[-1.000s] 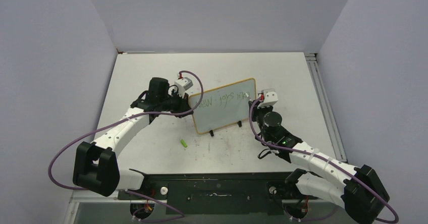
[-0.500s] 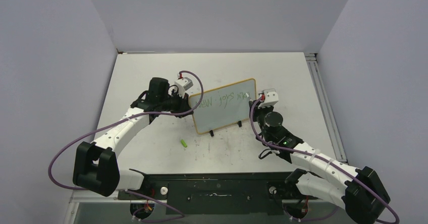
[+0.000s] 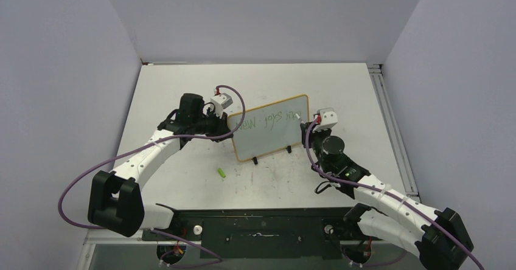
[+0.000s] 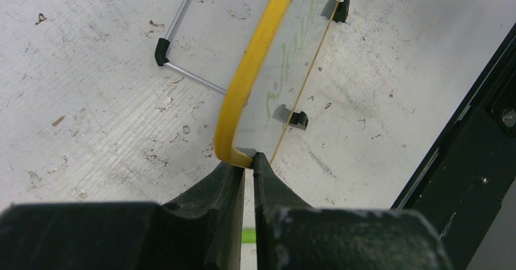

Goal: Write a sentence on the whiteboard

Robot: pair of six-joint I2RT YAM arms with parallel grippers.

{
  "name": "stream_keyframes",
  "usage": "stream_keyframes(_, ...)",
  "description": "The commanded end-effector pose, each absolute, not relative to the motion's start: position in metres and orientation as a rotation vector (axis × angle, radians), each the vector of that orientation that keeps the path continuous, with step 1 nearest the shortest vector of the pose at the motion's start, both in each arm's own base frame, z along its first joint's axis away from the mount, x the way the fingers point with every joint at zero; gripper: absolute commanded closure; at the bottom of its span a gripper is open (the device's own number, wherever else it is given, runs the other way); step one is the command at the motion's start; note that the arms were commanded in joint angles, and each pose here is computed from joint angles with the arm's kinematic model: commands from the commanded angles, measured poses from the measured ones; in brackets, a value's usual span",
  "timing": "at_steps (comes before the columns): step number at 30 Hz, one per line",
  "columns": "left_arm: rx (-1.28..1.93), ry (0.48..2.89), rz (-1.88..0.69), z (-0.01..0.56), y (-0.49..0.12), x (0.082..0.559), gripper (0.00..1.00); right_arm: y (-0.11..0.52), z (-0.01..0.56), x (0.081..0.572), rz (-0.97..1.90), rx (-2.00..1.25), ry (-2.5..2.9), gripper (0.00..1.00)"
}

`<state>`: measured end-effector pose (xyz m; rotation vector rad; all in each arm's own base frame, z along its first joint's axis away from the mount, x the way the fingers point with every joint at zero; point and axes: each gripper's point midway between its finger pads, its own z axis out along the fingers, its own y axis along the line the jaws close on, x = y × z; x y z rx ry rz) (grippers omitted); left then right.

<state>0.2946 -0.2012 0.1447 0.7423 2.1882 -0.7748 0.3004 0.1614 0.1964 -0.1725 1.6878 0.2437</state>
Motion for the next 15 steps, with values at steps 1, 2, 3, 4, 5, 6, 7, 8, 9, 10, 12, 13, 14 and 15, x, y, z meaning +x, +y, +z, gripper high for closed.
stream_keyframes(1, 0.784, 2.200, -0.737, 0.141, -0.203, 0.295, 1.00, 0.166, 0.223, 0.304, 0.318, -0.164, 1.633, 0.95)
stream_keyframes(2, 0.784, 2.199, -0.737, 0.141, -0.203, 0.295, 1.00, 0.166, 0.223, 0.305, 0.327, -0.163, 1.634, 0.95)
stream_keyframes(3, 0.783, 2.200, -0.735, 0.141, -0.203, 0.295, 1.00, 0.165, 0.223, 0.305, 0.334, -0.164, 1.630, 0.95)
stream_keyframes(4, 0.783, 2.201, -0.733, 0.141, -0.202, 0.296, 1.00, 0.164, 0.223, 0.306, 0.338, -0.163, 1.630, 0.95)
stream_keyframes(5, 0.784, 2.200, -0.734, 0.141, -0.203, 0.295, 1.00, 0.164, 0.224, 0.306, 0.345, -0.163, 1.626, 0.95)
stream_keyframes(6, 0.785, 2.201, -0.734, 0.141, -0.203, 0.295, 1.00, 0.164, 0.224, 0.307, 0.353, -0.166, 1.625, 0.95)
stream_keyframes(7, 0.785, 2.202, -0.735, 0.141, -0.203, 0.295, 1.00, 0.163, 0.223, 0.308, 0.355, -0.164, 1.626, 0.95)
stream_keyframes(8, 0.785, 2.203, -0.736, 0.140, -0.203, 0.295, 1.00, 0.163, 0.223, 0.309, 0.358, -0.162, 1.627, 0.95)
stream_keyframes(9, 0.786, 2.204, -0.735, 0.140, -0.203, 0.296, 1.00, 0.161, 0.222, 0.310, 0.355, -0.157, 1.630, 0.95)
stream_keyframes(10, 0.786, 2.206, -0.735, 0.140, -0.203, 0.296, 1.00, 0.160, 0.222, 0.311, 0.352, -0.150, 1.628, 0.95)
stream_keyframes(12, 0.789, 2.207, -0.735, 0.140, -0.203, 0.295, 1.00, 0.158, 0.222, 0.313, 0.349, -0.142, 1.625, 0.95)
stream_keyframes(13, 0.789, 2.206, -0.734, 0.140, -0.203, 0.295, 1.00, 0.156, 0.222, 0.313, 0.343, -0.134, 1.624, 0.95)
stream_keyframes(14, 0.788, 2.207, -0.733, 0.139, -0.203, 0.295, 1.00, 0.154, 0.223, 0.314, 0.336, -0.124, 1.621, 0.95)
stream_keyframes(15, 0.789, 2.207, -0.732, 0.139, -0.203, 0.295, 1.00, 0.152, 0.223, 0.314, 0.328, -0.114, 1.618, 0.95)
